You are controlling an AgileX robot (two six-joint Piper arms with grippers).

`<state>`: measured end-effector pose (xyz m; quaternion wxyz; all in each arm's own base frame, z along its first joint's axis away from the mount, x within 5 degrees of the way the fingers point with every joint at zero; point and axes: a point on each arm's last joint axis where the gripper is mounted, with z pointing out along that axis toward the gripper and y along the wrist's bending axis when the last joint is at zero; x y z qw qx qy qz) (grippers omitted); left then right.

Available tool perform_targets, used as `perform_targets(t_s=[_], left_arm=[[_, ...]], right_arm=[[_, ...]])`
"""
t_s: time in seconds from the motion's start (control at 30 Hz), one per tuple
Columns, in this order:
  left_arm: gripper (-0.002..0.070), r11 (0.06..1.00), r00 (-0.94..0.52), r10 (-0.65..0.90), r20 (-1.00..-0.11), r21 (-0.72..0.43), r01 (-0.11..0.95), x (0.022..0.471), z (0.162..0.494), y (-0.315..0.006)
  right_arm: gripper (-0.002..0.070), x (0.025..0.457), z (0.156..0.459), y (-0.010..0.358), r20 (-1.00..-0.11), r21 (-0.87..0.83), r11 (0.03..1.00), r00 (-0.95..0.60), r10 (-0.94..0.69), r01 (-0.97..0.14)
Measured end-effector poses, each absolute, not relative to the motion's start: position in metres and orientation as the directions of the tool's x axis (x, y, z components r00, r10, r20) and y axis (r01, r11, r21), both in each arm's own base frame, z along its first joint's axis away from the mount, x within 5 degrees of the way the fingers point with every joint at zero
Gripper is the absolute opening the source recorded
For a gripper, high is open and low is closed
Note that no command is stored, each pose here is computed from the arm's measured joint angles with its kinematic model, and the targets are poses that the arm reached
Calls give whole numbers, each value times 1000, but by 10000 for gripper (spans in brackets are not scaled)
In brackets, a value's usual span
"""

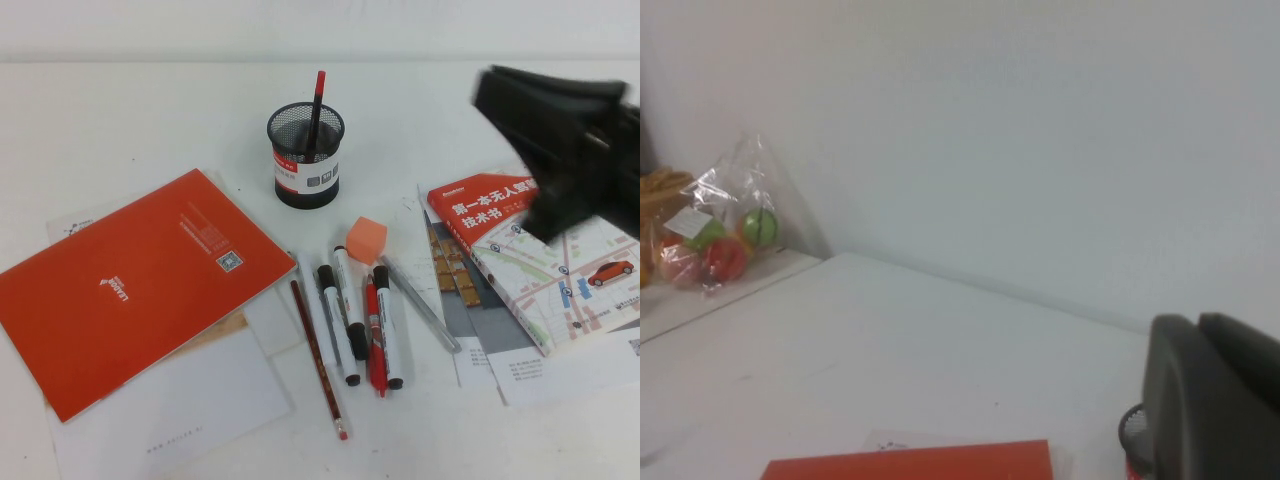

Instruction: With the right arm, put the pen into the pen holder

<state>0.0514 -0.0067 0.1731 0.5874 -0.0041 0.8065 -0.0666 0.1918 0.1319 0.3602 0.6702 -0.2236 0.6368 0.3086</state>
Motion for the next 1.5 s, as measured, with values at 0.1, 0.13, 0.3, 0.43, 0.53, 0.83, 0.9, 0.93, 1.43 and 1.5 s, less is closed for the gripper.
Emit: perform_targets(t_s=[0.1,0.13,0.3,0.43,0.53,0.83,0.9,0.93,1.43,1.5], left_arm=[[-2,991,-310,-85,-947,-112,72,51,173,-7],[-3,991,-310,-85,-947,-112,72,51,173,-7],[-3,991,-310,-85,-947,-112,72,51,173,-7],[-3,991,-310,-85,-947,-112,72,51,173,-7],[-3,991,-310,-85,-947,-112,72,51,173,-7],[-2,991,-310,-85,-947,-112,72,51,173,-7],[-3,991,-310,-85,-947,-112,72,51,173,-7],[-2,991,-310,-85,-947,-112,72,51,173,-7],[-2,991,-310,-85,-947,-112,72,51,173,-7],[-2,991,-310,-85,-947,-112,72,51,173,-7]], right_arm=[[-19,162,358,112,-992,78,735,22,126,-674],[-19,156,355,106,-993,77,751,18,117,-656],[-19,123,335,78,-996,75,815,-4,89,-575],[-19,105,327,62,-998,47,850,14,64,-524],[-19,92,331,52,-997,7,870,69,47,-494],[-19,82,312,38,-996,-31,904,-63,-63,-426],[-19,84,305,38,-996,-57,909,-38,-80,-413],[-19,87,299,36,-998,-56,920,-10,-65,-389],[-19,62,203,8,-995,66,991,-85,57,-115],[-19,59,194,6,-994,59,994,-99,50,-89]])
